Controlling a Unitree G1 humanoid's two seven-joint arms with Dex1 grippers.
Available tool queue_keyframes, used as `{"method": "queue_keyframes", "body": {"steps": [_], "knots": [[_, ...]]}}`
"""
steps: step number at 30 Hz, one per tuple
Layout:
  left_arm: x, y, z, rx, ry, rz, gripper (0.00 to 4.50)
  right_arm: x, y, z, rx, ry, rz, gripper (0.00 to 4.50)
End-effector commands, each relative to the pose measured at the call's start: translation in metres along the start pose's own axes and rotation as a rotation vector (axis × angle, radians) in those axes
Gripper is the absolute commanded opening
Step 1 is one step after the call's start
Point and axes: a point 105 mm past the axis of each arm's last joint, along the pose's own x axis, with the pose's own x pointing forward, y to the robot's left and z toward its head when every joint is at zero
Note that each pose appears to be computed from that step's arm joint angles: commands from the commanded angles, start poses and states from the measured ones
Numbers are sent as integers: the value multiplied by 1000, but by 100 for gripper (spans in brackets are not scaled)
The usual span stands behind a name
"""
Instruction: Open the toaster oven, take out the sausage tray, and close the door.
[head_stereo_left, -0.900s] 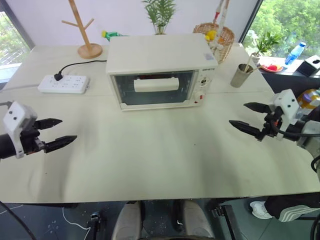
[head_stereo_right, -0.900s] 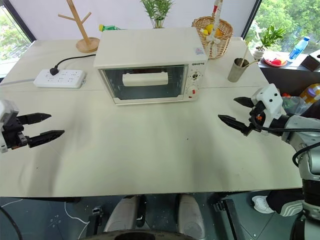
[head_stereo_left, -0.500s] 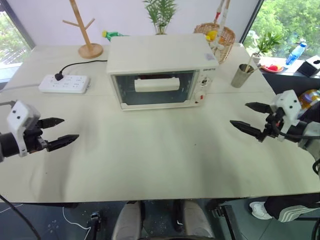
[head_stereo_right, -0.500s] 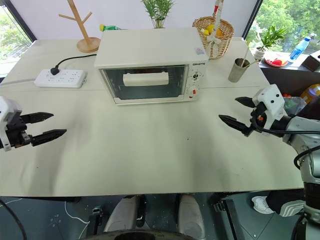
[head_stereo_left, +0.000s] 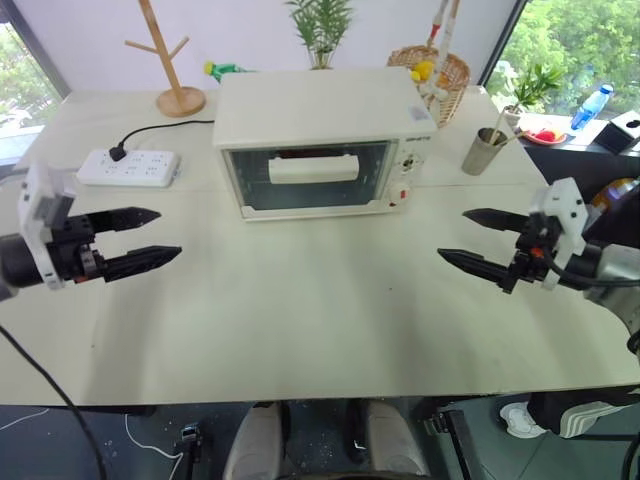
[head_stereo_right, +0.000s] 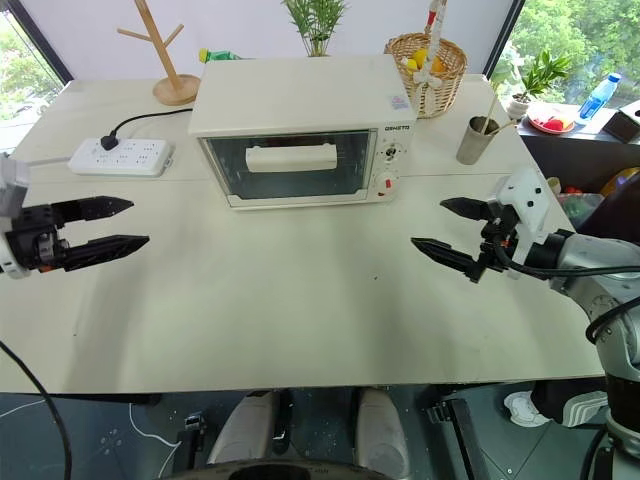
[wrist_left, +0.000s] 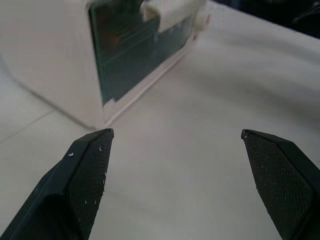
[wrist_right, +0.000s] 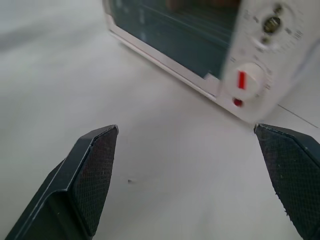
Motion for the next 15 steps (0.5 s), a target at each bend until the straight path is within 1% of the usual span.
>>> {"method": "queue_keyframes", "body": {"steps": [1,3,8,15], "knots": [[14,-5,15,67,-2,-77,431,26,16,17,-31,-58,41,450],[24,-4,20,86,-12,-108,431,46,19,22,-24,-85,44,450],[37,-3,26,104,-30,-154,431,78,17,29,-35,-111,36,450],[42,-6,26,107,-36,-186,431,101,7,30,-39,-132,56,450]]}}
